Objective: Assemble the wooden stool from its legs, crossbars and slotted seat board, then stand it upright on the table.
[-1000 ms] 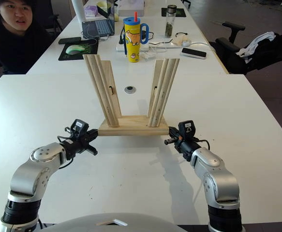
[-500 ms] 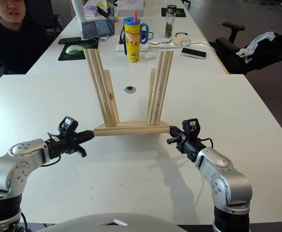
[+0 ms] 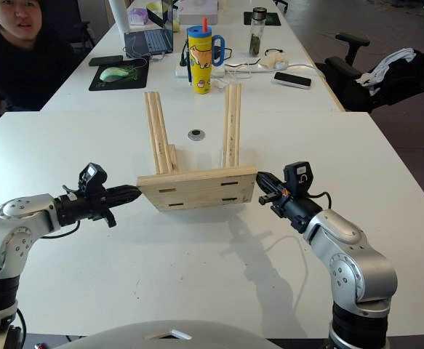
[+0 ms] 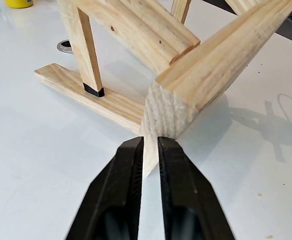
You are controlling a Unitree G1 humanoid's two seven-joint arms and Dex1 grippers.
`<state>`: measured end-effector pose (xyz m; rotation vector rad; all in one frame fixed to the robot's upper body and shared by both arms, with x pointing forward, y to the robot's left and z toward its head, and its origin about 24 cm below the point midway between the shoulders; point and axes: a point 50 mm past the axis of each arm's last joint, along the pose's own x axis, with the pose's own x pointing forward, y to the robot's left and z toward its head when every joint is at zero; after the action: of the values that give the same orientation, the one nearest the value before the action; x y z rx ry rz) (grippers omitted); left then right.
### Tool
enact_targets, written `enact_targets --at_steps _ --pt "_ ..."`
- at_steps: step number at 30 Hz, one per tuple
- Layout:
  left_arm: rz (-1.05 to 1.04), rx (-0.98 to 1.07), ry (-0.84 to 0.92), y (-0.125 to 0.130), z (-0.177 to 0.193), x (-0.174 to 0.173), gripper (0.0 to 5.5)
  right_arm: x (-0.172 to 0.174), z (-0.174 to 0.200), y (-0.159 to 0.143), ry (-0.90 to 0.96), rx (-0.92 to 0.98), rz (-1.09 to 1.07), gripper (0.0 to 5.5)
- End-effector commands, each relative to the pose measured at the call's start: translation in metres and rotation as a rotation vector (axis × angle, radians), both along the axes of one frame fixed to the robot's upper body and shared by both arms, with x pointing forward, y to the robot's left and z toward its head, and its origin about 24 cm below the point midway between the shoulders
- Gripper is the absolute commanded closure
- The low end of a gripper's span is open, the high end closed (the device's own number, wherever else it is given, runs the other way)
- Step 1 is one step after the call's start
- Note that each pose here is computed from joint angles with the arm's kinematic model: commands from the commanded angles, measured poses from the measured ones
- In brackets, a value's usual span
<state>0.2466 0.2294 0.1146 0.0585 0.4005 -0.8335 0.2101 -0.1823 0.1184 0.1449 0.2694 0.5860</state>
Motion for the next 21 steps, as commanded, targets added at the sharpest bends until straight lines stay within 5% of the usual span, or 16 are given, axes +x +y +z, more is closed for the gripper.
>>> enact_targets --at_steps 1,7,12,21 --pt "-0.04 0.034 0.017 0.021 -0.015 -0.004 4.32 -0.006 -0.01 -0.007 0.042 0.013 0.096 4.5" --pt "-0.111 0.033 0.081 0.036 -0.023 -0.012 3.4 -0.012 -0.035 -0.056 0.126 -0.094 0.109 3.53" --pt "-0.214 0.099 0.009 0.041 -0.013 0.003 2.68 -0.021 -0.037 -0.056 0.102 -0.12 0.308 2.93" --pt "-0.426 0.16 -0.073 0.017 -0.001 0.036 2.66 0.001 -0.034 -0.046 0.079 -0.122 0.457 2.54"
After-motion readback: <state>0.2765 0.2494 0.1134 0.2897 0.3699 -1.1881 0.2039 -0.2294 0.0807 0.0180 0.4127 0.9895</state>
